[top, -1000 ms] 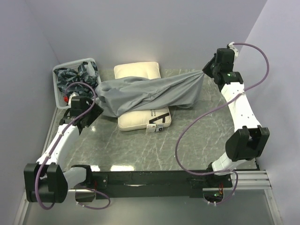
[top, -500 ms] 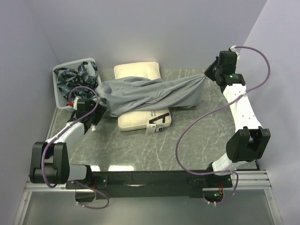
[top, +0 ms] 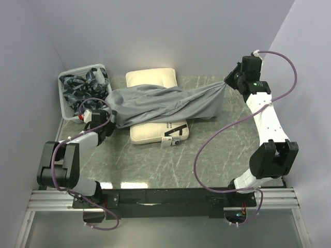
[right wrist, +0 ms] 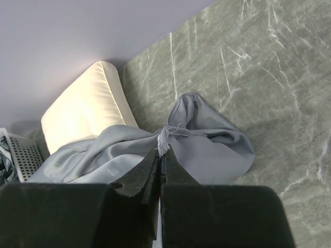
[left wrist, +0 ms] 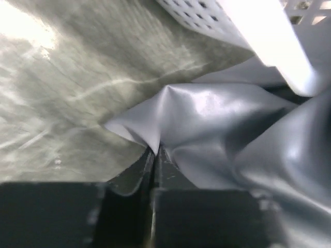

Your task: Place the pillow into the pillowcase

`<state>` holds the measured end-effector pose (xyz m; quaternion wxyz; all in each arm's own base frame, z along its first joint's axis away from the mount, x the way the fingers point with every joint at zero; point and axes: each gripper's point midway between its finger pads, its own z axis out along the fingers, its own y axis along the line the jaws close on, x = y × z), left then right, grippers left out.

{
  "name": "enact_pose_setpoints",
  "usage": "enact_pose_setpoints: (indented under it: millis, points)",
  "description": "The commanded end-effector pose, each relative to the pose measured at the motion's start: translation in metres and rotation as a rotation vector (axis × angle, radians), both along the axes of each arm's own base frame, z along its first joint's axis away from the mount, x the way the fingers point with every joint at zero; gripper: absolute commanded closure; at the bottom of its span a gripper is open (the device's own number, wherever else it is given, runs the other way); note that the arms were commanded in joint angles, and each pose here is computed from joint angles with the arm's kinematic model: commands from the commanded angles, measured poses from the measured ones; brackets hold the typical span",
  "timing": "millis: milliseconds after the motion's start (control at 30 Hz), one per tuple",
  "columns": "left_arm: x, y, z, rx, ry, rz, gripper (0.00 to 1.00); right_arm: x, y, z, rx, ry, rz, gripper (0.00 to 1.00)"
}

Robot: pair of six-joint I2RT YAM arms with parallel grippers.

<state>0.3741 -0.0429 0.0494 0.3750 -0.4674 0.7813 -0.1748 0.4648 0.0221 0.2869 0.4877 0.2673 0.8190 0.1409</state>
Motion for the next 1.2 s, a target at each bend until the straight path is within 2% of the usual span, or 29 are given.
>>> enact_pose_setpoints:
  millis: [0, 100, 133, 200, 233, 300, 333, 400, 500, 600, 767, 933, 1067, 1167]
  points:
    - [0.025, 0.02, 0.065, 0.095, -0.137, 0.05, 0.99, -0.005, 0.0, 0.052, 0.0, -0.12, 0.009, 1.0]
    - [0.027, 0.034, 0.144, 0.159, -0.266, 0.078, 0.99, -0.013, -0.003, 0.089, -0.003, -0.182, -0.005, 1.0]
    - [0.031, 0.038, 0.196, 0.183, -0.365, 0.075, 0.99, -0.015, -0.003, 0.098, -0.002, -0.197, -0.007, 1.0]
    - [0.029, 0.048, 0.238, 0.207, -0.411, 0.082, 0.99, -0.018, -0.018, 0.124, 0.005, -0.245, -0.048, 1.0]
    - [0.03, 0.052, 0.286, 0.227, -0.492, 0.079, 0.99, -0.019, -0.022, 0.133, 0.009, -0.259, -0.056, 1.0]
    - [0.026, 0.066, 0.321, 0.254, -0.526, 0.101, 0.99, -0.024, -0.031, 0.158, 0.024, -0.304, -0.084, 1.0]
    - [0.026, 0.065, 0.357, 0.271, -0.596, 0.085, 0.99, -0.027, -0.041, 0.166, 0.03, -0.32, -0.108, 1.0]
    - [0.024, 0.073, 0.398, 0.298, -0.66, 0.1, 0.99, -0.035, -0.054, 0.188, 0.051, -0.372, -0.146, 1.0]
    - [0.025, 0.08, 0.438, 0.313, -0.735, 0.101, 0.99, -0.048, -0.058, 0.21, 0.098, -0.438, -0.149, 1.0]
    - [0.024, 0.072, 0.476, 0.317, -0.827, 0.053, 0.99, -0.061, -0.063, 0.228, 0.124, -0.507, -0.16, 1.0]
    - [0.027, 0.063, 0.51, 0.314, -0.915, 0.008, 0.99, -0.078, -0.071, 0.26, 0.132, -0.61, -0.175, 1.0]
    - [0.068, 0.047, 0.503, 0.251, -0.935, -0.088, 0.99, -0.069, -0.075, 0.263, 0.19, -0.646, -0.167, 1.0]
    - [0.104, 0.039, 0.501, 0.228, -0.957, -0.155, 0.99, -0.043, -0.068, 0.248, 0.259, -0.631, -0.056, 1.0]
    - [0.112, 0.041, 0.527, 0.242, -1.008, -0.16, 0.99, -0.042, -0.065, 0.252, 0.268, -0.652, -0.024, 1.0]
